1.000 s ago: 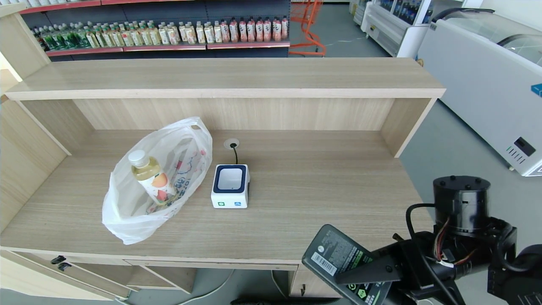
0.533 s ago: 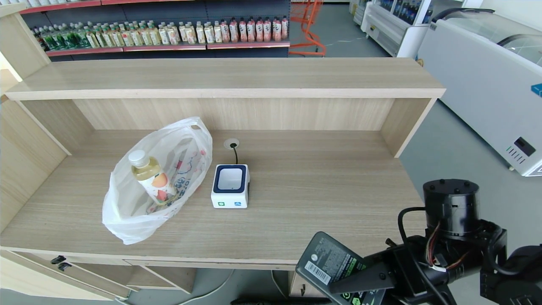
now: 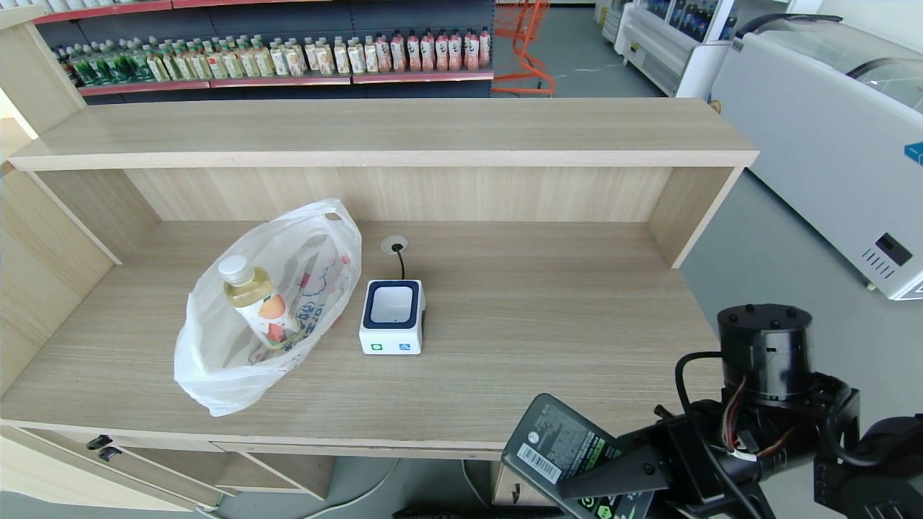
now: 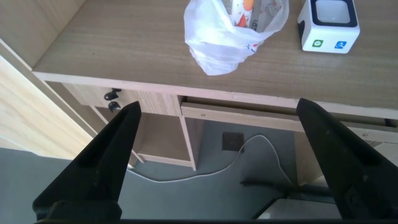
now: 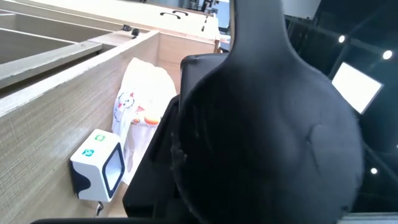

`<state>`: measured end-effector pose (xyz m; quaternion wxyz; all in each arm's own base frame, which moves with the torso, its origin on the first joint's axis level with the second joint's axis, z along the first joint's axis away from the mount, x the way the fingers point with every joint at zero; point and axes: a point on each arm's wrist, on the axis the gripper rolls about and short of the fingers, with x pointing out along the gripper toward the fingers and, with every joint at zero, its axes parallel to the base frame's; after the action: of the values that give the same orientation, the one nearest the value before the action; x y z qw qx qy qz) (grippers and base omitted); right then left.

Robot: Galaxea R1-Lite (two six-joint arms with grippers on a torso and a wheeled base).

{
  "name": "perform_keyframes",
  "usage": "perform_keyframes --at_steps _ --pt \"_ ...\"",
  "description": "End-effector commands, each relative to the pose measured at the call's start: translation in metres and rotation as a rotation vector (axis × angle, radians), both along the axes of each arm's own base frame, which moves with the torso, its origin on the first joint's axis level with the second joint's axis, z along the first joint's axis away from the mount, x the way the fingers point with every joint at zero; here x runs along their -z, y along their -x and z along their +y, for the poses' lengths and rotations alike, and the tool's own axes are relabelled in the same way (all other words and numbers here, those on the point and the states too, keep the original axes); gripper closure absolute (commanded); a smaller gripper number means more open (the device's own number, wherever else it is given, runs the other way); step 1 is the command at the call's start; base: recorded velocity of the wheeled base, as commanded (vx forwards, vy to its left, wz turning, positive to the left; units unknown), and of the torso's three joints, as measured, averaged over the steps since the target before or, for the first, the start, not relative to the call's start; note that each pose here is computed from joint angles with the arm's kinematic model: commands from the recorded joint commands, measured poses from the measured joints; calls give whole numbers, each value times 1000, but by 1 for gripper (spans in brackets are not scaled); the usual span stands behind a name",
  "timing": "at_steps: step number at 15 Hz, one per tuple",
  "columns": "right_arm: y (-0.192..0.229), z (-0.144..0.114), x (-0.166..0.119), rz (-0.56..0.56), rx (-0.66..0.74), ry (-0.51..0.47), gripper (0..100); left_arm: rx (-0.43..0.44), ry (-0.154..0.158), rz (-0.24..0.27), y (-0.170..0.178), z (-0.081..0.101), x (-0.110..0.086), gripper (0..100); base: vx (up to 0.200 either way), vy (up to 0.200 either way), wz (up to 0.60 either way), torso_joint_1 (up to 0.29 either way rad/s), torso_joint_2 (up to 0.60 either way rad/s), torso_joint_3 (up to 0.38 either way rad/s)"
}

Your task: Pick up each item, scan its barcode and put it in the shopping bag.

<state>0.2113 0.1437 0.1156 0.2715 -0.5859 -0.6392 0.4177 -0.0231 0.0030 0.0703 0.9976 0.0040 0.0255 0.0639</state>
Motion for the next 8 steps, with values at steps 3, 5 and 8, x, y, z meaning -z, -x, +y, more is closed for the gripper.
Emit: perform_keyframes --at_steps 3,5,8 --pt "-2 1 0 -2 -1 -1 100 -1 0 0 0 0 0 0 0 0 0 0 0 0" --pt "-5 3 -3 -18 -3 -10 100 -1 0 0 0 0 0 0 0 0 0 0 0 0" --pt "-11 6 -7 -35 -6 -22 100 -1 0 0 0 0 0 0 0 0 0 0 0 0"
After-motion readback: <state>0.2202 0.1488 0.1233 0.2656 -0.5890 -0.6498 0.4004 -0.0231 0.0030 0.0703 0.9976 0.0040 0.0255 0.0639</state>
